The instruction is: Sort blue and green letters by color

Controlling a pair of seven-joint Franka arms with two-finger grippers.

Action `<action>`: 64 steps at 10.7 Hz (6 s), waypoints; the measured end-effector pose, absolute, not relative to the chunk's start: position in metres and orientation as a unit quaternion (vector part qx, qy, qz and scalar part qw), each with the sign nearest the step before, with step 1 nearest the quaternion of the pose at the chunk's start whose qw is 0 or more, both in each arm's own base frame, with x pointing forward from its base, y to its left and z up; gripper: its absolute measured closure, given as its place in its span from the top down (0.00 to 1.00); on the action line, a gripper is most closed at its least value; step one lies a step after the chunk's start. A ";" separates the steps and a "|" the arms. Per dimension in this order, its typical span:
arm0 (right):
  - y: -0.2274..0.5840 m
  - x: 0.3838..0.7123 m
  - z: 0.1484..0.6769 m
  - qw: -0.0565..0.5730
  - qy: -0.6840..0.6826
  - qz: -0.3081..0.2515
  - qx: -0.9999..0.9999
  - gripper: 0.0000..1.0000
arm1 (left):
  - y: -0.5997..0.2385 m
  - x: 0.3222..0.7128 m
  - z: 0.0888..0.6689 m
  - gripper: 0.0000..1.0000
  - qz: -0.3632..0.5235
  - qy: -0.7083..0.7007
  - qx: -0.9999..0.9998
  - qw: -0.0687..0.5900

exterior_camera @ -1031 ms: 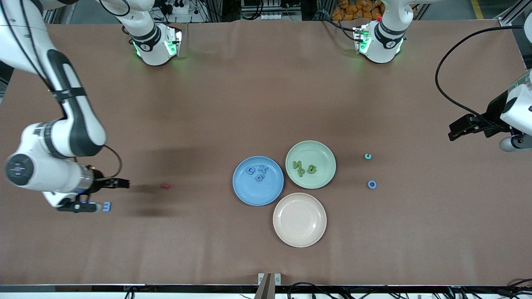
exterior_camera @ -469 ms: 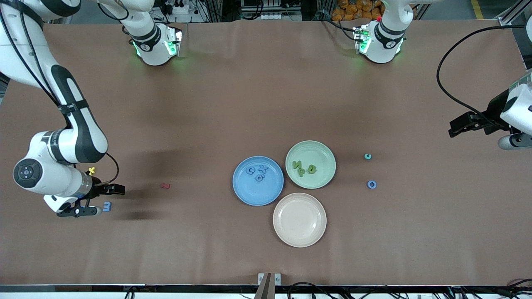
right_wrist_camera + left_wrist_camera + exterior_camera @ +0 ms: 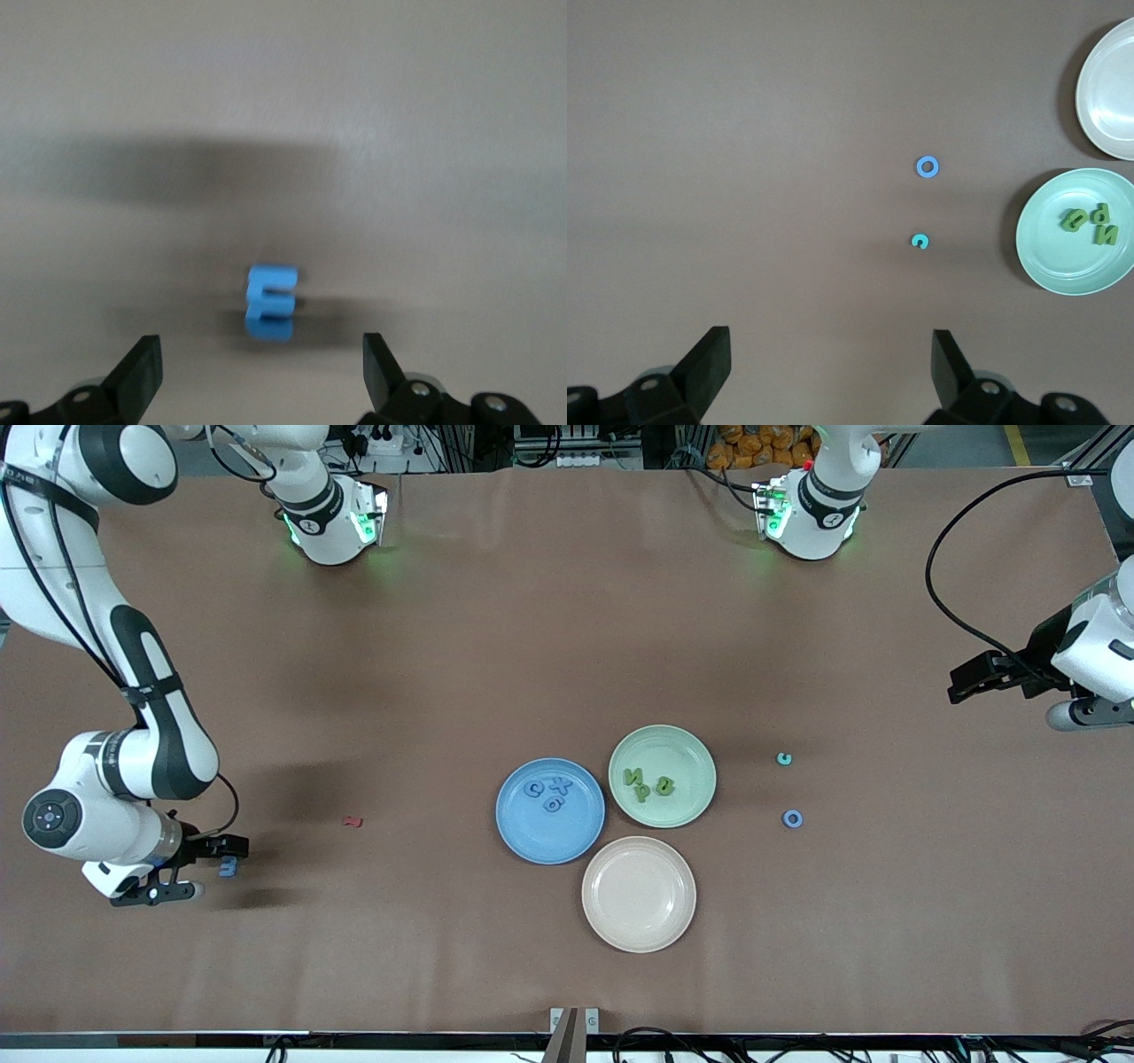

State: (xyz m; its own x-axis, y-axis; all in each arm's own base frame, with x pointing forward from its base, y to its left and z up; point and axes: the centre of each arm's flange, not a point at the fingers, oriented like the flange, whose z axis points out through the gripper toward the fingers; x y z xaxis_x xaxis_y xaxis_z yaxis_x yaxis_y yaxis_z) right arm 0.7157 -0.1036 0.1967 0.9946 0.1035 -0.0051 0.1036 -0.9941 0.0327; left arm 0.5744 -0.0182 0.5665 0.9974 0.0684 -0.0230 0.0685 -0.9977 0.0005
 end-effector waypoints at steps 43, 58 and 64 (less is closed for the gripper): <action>0.430 0.604 0.249 -0.086 -0.412 -0.102 0.902 0.66 | -0.024 0.575 0.557 1.00 -0.009 0.028 1.000 0.001; 0.226 0.627 0.294 -0.043 -0.145 -0.099 0.984 1.00 | -0.024 0.576 0.558 1.00 -0.004 0.029 1.000 0.001; 0.099 0.566 0.363 -0.018 -0.009 -0.055 0.998 1.00 | -0.024 0.577 0.558 1.00 -0.003 0.029 1.000 0.001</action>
State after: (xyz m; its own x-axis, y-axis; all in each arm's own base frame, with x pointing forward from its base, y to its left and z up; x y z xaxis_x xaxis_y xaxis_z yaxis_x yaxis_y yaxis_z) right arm 0.5661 0.0987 0.3630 0.9937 -0.0164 -0.1111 -0.0204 -0.9992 -0.0350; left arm 0.5771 -0.0236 0.5575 0.9983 0.0576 -0.0052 0.0576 -0.9983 0.0025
